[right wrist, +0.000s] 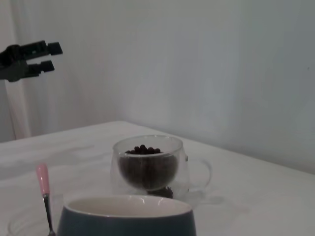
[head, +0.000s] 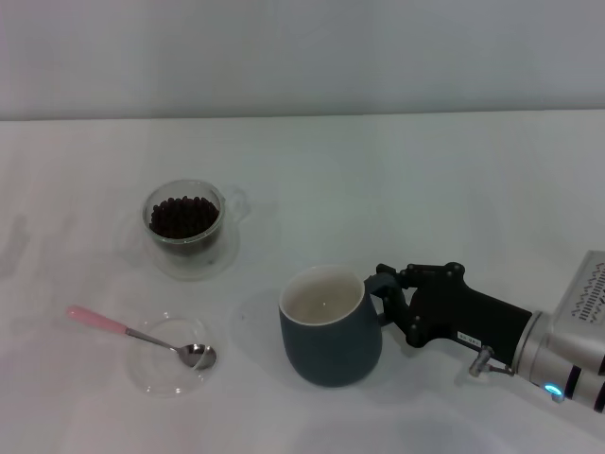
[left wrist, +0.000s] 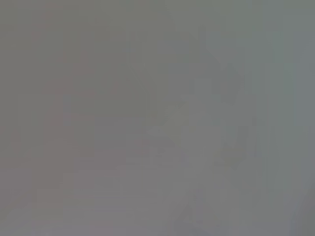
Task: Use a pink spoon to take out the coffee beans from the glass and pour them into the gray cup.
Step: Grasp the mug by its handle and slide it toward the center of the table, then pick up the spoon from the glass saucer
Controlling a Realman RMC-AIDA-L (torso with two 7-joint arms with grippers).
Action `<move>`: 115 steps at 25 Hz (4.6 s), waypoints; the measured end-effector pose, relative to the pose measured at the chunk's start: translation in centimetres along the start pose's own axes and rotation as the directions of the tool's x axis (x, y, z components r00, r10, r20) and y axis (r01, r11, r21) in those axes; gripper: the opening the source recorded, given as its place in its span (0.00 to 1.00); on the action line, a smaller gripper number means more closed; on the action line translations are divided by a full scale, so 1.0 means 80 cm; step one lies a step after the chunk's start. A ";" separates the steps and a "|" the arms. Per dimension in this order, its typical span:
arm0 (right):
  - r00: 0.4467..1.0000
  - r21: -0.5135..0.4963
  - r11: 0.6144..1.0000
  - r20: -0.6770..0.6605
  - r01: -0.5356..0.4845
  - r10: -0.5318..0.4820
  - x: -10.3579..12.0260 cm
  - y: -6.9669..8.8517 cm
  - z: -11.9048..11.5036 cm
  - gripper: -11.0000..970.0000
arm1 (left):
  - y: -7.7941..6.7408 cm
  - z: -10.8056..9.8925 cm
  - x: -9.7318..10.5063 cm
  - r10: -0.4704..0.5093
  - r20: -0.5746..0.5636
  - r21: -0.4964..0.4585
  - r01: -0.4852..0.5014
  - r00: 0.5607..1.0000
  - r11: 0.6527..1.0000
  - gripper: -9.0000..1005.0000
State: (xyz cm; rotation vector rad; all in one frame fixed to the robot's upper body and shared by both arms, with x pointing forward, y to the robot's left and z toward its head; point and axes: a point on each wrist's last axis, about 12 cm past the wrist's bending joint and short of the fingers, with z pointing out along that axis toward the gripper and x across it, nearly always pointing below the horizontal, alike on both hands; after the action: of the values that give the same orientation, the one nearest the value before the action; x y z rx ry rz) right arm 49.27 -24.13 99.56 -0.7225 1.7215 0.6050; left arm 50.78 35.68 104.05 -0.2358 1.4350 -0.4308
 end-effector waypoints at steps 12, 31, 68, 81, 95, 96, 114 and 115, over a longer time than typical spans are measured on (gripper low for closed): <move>1.000 -0.006 1.000 -0.013 -0.003 0.003 0.005 0.004 -0.004 0.18 | -0.002 0.003 -0.001 0.001 0.004 0.007 -0.001 1.000 1.000 0.87; 0.987 -0.014 0.987 -0.014 -0.163 0.163 0.016 0.001 -0.032 0.63 | -0.001 0.002 -0.001 0.001 0.003 0.005 -0.001 1.000 1.000 0.87; 0.932 0.572 0.816 0.333 -0.078 -0.144 -0.044 -0.108 -0.087 0.91 | 0.007 -0.079 0.041 -0.593 -0.443 -0.124 0.610 0.672 0.783 0.87; 0.927 0.566 0.821 0.341 -0.071 -0.154 -0.056 -0.116 -0.074 0.91 | -0.021 -0.064 0.076 -0.579 -0.512 -0.163 0.591 0.634 0.790 0.87; 0.925 0.570 0.818 0.347 -0.076 -0.156 -0.058 -0.117 -0.072 0.91 | -0.034 -0.046 0.085 -0.550 -0.567 -0.151 0.579 0.614 0.802 0.87; 0.925 0.570 0.818 0.348 -0.077 -0.156 -0.058 -0.117 -0.072 0.91 | -0.034 -0.047 0.085 -0.550 -0.566 -0.151 0.579 0.614 0.801 0.87; 0.923 0.573 0.815 0.355 -0.090 -0.148 -0.059 -0.118 -0.072 0.91 | -0.031 -0.052 0.079 -0.537 -0.571 -0.127 0.580 0.621 0.805 0.18; 0.923 0.573 0.814 0.355 -0.091 -0.147 -0.058 -0.118 -0.072 0.91 | -0.031 -0.052 0.078 -0.537 -0.571 -0.120 0.584 0.622 0.803 0.16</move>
State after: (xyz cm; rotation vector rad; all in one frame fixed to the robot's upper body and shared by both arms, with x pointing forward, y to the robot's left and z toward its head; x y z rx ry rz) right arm 53.33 -33.93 105.21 -0.1681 1.4047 0.1490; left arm 46.77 31.19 98.89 -0.5350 1.9367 -1.1627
